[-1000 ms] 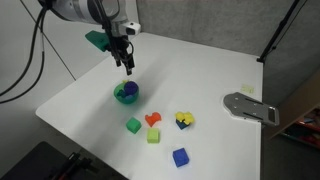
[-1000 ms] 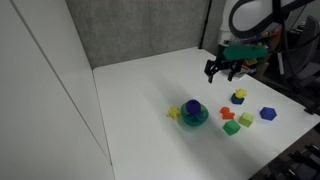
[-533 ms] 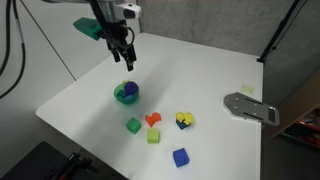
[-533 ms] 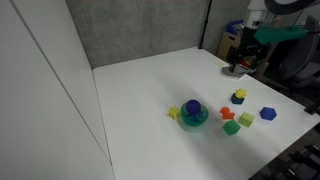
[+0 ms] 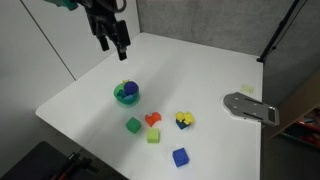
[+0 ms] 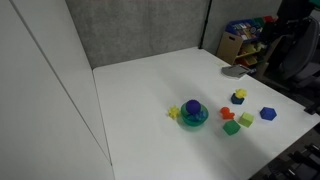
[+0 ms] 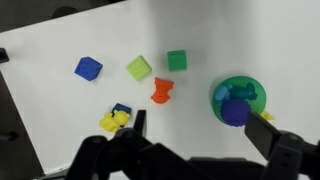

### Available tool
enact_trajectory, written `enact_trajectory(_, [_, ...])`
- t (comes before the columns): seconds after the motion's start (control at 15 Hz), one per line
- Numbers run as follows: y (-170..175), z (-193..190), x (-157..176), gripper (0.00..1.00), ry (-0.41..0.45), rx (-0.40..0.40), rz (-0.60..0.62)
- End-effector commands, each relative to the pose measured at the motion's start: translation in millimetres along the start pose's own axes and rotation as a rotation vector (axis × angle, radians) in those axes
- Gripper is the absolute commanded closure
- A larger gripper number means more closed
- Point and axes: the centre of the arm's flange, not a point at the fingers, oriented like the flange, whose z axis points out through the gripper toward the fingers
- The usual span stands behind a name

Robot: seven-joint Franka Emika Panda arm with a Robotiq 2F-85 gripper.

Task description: Pick up the purple ball and put it in the green bowl

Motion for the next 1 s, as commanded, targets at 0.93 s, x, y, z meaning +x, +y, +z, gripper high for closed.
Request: enact_trajectory(0.93, [2, -64, -42, 0.0, 0.062, 0.004, -0.254])
